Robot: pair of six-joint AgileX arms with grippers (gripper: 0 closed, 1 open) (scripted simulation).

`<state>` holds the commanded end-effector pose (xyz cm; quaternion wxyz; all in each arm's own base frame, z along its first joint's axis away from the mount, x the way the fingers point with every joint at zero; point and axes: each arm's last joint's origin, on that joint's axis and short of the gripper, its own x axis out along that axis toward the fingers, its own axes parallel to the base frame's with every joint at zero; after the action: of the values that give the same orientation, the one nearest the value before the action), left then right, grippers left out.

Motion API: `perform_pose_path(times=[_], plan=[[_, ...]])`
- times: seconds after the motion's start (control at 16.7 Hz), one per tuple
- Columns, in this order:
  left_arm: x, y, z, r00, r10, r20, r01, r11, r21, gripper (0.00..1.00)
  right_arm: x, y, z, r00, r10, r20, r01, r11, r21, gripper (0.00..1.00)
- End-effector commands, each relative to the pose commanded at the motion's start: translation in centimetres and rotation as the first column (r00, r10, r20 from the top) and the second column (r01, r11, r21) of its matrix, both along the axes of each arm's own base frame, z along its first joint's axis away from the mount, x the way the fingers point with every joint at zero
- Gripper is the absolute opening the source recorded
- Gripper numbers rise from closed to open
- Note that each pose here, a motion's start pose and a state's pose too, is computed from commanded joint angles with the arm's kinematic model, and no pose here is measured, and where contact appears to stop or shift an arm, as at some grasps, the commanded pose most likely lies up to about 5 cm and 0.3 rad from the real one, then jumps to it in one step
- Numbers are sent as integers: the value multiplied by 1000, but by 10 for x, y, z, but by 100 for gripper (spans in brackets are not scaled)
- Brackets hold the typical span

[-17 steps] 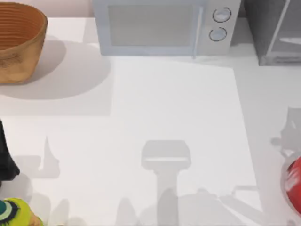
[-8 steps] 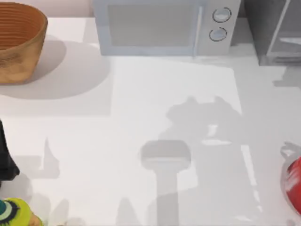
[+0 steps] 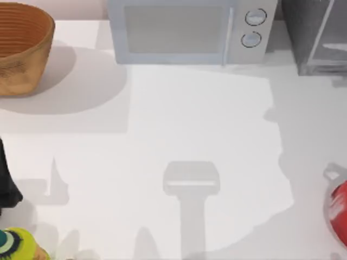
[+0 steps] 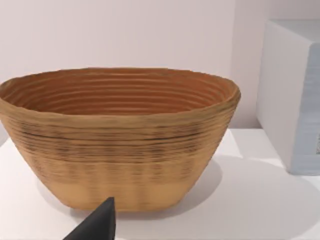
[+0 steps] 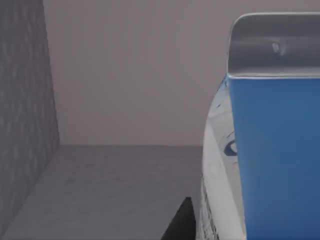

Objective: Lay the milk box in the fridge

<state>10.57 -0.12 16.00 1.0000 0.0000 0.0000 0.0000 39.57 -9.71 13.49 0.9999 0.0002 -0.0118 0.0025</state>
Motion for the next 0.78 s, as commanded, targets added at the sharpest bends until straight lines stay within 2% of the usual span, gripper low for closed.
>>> perform_pose_path(times=[0.18, 0.54, 0.78], plan=[[0, 0, 0, 1000, 0, 0, 0, 1000, 0, 100, 7, -6, -17, 1000, -1, 0, 1, 1000, 3, 0], [0, 0, 0, 1000, 0, 0, 0, 1000, 0, 100, 8, -4, -19, 1000, 4, -6, -4, 1000, 6, 0], [0, 0, 0, 1000, 0, 0, 0, 1000, 0, 100, 31, -6, -16, 1000, 5, 3, -5, 1000, 4, 0]])
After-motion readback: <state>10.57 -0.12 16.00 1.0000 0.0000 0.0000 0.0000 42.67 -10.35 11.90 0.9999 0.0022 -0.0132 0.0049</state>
